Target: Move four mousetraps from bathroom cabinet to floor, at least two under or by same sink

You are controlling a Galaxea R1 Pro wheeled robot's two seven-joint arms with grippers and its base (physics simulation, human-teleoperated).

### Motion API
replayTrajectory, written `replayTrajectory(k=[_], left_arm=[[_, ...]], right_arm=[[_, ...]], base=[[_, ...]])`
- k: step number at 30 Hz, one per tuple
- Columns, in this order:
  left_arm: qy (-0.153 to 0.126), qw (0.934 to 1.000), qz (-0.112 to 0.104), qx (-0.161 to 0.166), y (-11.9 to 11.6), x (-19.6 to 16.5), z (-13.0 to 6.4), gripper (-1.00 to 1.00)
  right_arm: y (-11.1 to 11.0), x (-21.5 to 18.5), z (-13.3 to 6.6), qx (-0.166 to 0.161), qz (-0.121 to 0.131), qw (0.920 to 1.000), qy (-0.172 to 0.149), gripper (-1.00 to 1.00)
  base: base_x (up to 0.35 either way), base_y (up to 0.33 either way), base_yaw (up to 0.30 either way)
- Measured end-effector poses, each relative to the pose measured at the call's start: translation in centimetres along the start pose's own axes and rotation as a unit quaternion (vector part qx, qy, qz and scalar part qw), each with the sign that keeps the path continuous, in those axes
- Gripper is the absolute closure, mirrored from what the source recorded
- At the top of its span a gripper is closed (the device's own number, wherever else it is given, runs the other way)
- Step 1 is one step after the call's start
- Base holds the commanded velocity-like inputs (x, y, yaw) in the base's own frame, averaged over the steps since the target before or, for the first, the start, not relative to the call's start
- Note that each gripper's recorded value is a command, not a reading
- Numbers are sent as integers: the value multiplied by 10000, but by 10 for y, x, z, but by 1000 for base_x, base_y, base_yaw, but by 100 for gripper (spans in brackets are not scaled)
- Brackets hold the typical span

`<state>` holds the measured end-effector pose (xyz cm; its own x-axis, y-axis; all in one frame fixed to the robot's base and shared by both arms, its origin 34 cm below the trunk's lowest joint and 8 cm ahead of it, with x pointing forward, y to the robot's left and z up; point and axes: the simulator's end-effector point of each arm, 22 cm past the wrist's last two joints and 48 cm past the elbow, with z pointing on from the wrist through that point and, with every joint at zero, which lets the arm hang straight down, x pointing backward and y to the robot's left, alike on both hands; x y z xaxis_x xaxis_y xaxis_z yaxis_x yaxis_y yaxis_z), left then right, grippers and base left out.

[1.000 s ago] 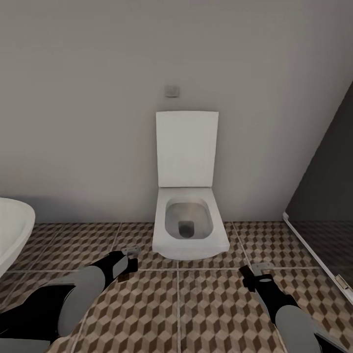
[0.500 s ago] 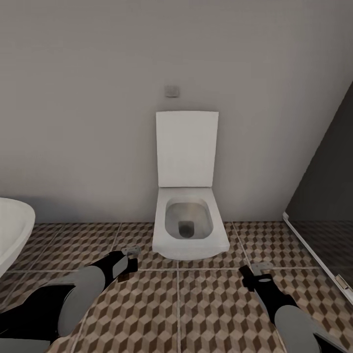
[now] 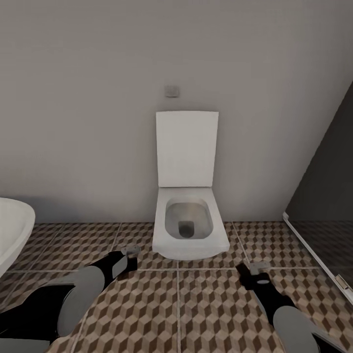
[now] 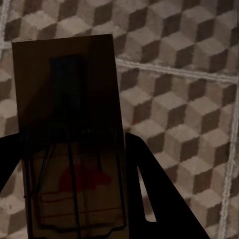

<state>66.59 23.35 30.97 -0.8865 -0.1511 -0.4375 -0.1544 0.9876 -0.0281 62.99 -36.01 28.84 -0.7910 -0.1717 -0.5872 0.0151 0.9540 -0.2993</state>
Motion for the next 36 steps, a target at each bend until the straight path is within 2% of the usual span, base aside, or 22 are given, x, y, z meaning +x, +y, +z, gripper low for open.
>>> replayTrajectory(k=[3, 8, 16, 29, 36], left_arm=[[-79, 10000, -14, -3, 1, -1, 1, 100], [-32, 10000, 65, 1, 4, 15, 6, 100], [40, 9996, 222, 144, 12, 31, 11, 100], [22, 9994, 287, 185, 19, 31, 12, 100], [58, 9977, 642, 200, 17, 33, 12, 100]], right_arm=[[8, 1, 0, -63, 10, 9999, -90, 100], [20, 13, 0, -111, 17, 9999, -60, 100], [12, 8, -2, 213, 24, 9994, -271, 100], [19, 17, -2, 179, 18, 9996, -237, 100], [20, 18, -3, 173, 18, 9996, -239, 100]], base=[[0, 0, 0], [0, 0, 0], [0, 0, 0], [0, 0, 0], [0, 0, 0]])
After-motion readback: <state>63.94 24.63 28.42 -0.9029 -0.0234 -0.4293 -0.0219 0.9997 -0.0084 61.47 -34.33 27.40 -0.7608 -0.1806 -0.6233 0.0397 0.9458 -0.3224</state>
